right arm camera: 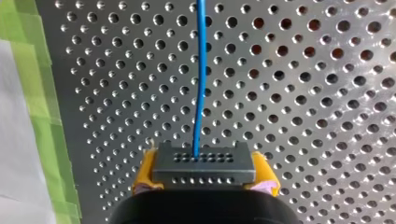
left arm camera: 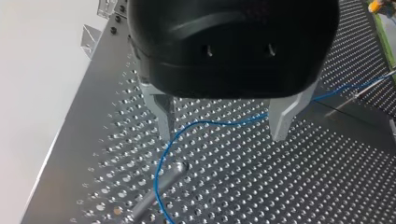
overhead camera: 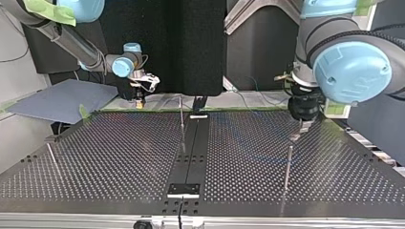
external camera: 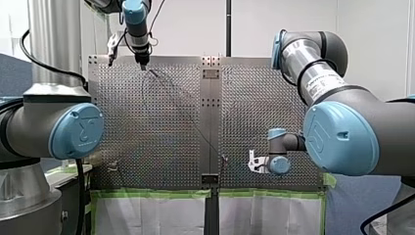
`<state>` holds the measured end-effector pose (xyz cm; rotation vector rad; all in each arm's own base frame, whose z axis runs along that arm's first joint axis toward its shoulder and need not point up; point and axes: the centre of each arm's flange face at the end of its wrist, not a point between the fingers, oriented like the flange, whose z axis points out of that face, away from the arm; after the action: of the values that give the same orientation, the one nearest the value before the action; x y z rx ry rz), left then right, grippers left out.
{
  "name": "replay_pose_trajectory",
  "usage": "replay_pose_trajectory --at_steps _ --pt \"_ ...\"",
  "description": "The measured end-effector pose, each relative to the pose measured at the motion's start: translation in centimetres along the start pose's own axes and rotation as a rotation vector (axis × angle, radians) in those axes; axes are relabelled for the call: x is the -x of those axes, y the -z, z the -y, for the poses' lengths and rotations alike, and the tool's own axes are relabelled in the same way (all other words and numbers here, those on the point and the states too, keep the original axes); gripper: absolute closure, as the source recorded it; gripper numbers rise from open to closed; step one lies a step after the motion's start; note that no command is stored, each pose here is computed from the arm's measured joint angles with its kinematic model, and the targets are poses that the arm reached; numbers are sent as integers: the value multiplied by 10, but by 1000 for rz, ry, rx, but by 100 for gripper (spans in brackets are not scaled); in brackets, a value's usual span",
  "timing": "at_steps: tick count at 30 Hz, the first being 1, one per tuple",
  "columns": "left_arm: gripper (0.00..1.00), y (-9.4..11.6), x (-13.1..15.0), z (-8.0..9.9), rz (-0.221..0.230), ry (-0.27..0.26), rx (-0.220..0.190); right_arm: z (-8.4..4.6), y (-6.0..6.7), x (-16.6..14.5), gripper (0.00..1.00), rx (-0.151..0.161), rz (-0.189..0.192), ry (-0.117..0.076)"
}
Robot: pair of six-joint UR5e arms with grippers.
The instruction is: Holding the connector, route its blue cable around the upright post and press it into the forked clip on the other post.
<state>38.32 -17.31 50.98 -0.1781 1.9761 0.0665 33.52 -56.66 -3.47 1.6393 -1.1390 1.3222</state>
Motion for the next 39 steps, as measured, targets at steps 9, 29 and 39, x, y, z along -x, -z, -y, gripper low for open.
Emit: replay_pose_trajectory --at_steps 9,29,39 --pt "0 21 -6 -4 70 -1 -26 0 0 0 100 -4 0 0" --pt "0 43 -44 8 148 25 -222 3 0 0 100 -15 -5 -2" --pt "0 33 -78 16 141 16 -274 5 0 0 100 -19 -5 -2"
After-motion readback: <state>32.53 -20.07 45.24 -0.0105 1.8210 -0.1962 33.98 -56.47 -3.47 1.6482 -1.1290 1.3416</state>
